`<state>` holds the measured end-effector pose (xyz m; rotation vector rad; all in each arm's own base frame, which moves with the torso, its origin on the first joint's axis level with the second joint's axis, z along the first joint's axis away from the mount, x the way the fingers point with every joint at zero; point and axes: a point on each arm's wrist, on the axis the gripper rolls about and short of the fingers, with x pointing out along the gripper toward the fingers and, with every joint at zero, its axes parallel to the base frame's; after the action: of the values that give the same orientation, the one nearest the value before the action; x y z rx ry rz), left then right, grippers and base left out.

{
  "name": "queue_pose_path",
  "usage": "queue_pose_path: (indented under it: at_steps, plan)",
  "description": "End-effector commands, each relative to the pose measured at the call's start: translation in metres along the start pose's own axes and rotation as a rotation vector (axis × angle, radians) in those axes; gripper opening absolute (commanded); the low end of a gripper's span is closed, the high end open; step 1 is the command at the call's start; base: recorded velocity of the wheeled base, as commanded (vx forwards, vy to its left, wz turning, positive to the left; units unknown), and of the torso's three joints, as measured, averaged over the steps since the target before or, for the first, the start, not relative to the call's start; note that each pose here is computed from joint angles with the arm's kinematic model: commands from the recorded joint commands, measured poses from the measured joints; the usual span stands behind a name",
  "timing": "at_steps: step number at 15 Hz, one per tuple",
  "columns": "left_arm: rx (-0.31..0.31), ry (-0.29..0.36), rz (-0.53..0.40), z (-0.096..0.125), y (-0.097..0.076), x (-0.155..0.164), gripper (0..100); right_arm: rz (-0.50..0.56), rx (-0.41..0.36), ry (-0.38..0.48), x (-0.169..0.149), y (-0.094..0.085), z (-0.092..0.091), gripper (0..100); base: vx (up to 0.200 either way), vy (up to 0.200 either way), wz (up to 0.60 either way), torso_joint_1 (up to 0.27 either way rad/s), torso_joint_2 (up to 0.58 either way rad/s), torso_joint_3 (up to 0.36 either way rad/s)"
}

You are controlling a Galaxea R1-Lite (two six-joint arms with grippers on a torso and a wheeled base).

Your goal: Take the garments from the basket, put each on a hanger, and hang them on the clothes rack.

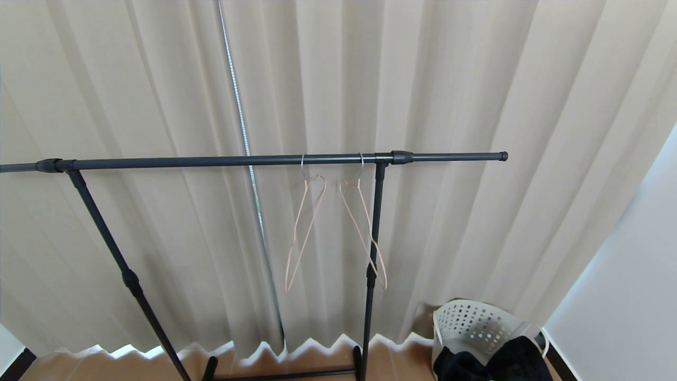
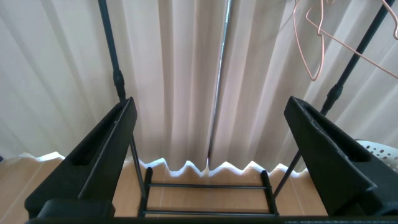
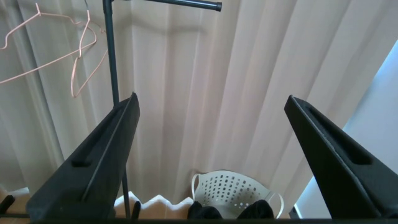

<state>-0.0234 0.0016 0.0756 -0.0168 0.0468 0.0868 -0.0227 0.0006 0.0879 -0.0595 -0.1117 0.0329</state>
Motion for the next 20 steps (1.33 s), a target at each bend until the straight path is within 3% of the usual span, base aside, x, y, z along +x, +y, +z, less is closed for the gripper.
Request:
queue_pose_path:
  at_steps: [1,20]
  plan:
    - [-0.001,0.001,0.001,-0.0002,0.0000,0.0001,100,0.002,0.001,0.003,0.0001,0.0000,-0.0001,100,0.000,0.000,0.00,0.000,0.00,0.000]
    - [-0.011,0.000,0.009,0.0003,0.0002,0.0000,100,0.007,0.008,0.003,0.0001,0.0001,-0.0001,100,0.000,0.000,0.00,0.000,0.00,0.000]
